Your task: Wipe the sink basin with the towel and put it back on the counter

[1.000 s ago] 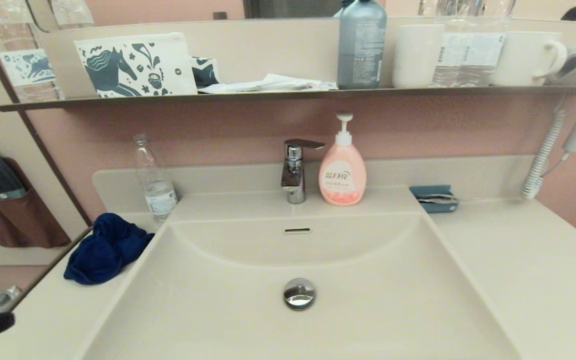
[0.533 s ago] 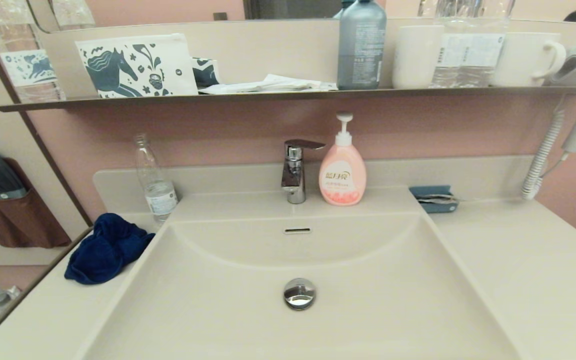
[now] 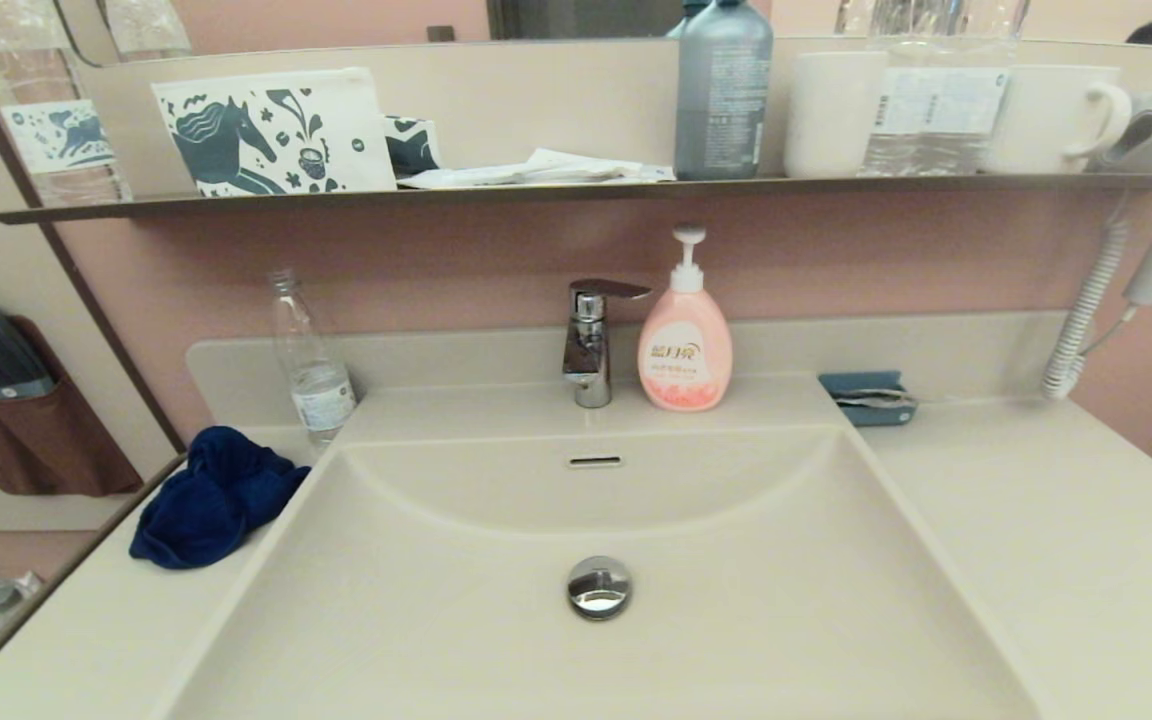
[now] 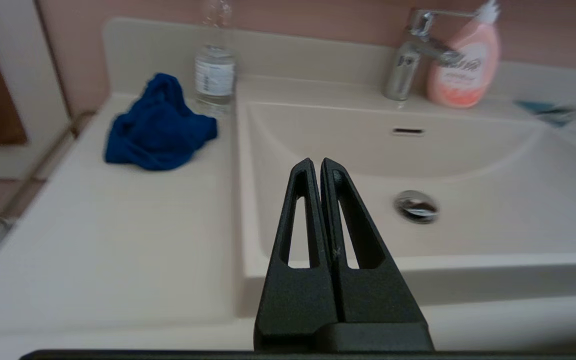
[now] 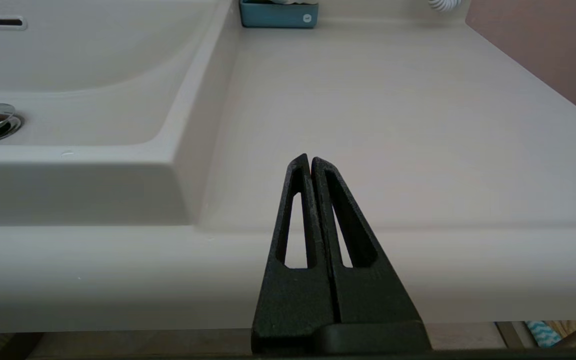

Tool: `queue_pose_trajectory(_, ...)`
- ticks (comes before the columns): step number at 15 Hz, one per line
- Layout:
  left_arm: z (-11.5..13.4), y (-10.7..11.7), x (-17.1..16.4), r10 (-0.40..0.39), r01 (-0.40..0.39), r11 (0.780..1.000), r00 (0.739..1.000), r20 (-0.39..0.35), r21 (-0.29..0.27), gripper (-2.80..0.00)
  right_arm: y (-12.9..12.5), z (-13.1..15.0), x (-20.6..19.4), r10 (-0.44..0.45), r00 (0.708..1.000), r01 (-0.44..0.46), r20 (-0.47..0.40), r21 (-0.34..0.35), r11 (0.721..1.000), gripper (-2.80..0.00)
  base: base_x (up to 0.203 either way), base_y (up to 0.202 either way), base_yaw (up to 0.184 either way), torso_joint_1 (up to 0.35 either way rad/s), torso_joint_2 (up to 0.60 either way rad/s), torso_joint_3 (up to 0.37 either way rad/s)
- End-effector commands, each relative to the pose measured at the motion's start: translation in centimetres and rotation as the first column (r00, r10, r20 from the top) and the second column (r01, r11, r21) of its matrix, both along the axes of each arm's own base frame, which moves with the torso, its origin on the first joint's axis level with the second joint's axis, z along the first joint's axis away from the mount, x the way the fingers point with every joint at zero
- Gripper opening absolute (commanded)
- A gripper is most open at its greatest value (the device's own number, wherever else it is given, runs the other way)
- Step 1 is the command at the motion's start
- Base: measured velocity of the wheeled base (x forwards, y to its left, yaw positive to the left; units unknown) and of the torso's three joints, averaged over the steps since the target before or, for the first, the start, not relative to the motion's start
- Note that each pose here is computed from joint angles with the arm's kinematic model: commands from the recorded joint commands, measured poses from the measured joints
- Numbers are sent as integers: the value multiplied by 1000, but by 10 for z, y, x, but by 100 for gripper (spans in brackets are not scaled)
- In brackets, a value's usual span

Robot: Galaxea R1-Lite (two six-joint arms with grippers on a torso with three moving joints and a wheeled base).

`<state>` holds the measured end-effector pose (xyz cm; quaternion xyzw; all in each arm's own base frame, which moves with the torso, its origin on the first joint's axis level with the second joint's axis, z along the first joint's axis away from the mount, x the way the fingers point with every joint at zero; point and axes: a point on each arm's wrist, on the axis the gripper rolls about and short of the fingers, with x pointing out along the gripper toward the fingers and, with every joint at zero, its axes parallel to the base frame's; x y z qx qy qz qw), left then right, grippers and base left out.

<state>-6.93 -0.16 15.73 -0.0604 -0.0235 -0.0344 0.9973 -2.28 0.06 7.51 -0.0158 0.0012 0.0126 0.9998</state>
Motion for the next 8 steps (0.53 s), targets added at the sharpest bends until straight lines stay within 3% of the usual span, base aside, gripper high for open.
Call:
queue_pose_trajectory(1,-16,0,5,17,-17,998,1000,5,55,-280,0,0,0,1,1000,-1,0,-1,1000,-280,0,0,0,0,0,0)
queue_pose_trajectory(4,-35,1,21,40,-40,991,999,8,126,-280,0,0,0,1,1000,-1,0,-1,1000,-280,0,0,0,0,0,0)
queue_pose_trajectory(8,-66,1,40,64,-62,986,998,-9,153,-280,0,0,0,1,1000,-1,0,-1,1000,-280,0,0,0,0,0,0)
